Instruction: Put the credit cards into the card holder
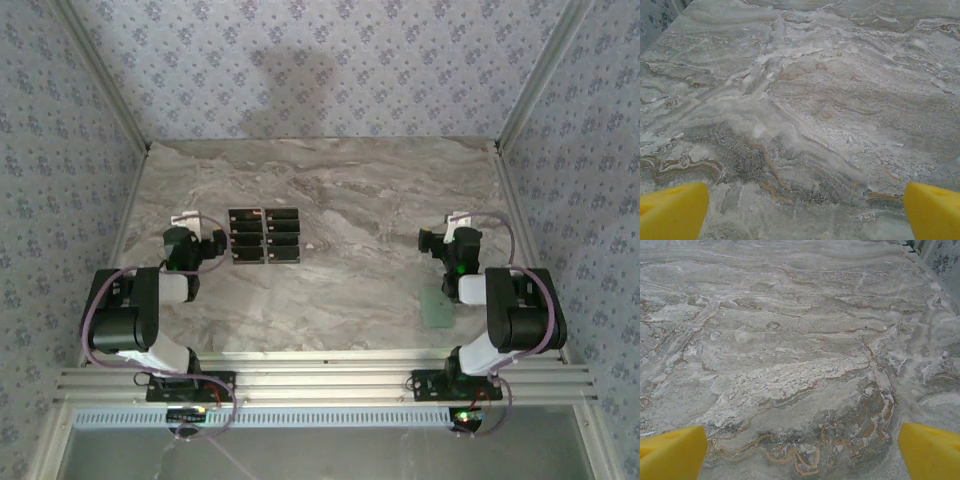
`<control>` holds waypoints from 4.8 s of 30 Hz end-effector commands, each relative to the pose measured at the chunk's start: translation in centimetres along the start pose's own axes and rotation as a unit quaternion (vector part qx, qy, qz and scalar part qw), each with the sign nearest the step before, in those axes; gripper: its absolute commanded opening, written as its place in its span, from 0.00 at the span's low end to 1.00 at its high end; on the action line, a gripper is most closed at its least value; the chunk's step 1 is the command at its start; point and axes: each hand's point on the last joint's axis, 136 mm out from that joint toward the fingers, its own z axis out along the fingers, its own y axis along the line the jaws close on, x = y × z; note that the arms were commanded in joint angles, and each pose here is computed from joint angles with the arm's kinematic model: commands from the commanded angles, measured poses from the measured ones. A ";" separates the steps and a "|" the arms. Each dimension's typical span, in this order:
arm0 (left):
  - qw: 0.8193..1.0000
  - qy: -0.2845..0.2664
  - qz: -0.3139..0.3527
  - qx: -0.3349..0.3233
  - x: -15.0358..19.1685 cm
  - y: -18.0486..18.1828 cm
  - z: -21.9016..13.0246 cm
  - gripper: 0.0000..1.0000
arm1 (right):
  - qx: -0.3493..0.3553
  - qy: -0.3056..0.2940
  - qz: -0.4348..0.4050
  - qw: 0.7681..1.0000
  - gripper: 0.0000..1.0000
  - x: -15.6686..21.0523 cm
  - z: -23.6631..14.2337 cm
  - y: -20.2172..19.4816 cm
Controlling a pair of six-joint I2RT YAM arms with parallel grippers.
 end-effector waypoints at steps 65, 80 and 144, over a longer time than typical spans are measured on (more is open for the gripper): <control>0.960 0.076 -0.243 0.114 -9.7 -5.4 -5.4 1.00 | -0.193 0.205 0.148 0.948 0.91 -7.9 -9.1 13.7; 0.952 0.089 -0.242 0.167 -7.5 -8.9 -3.6 1.00 | -0.280 0.290 0.049 0.914 0.86 -3.8 -9.2 30.9; 0.929 0.135 -0.185 0.291 -6.5 -25.1 -0.5 1.00 | -0.142 0.311 0.085 0.936 0.84 1.3 -1.9 24.0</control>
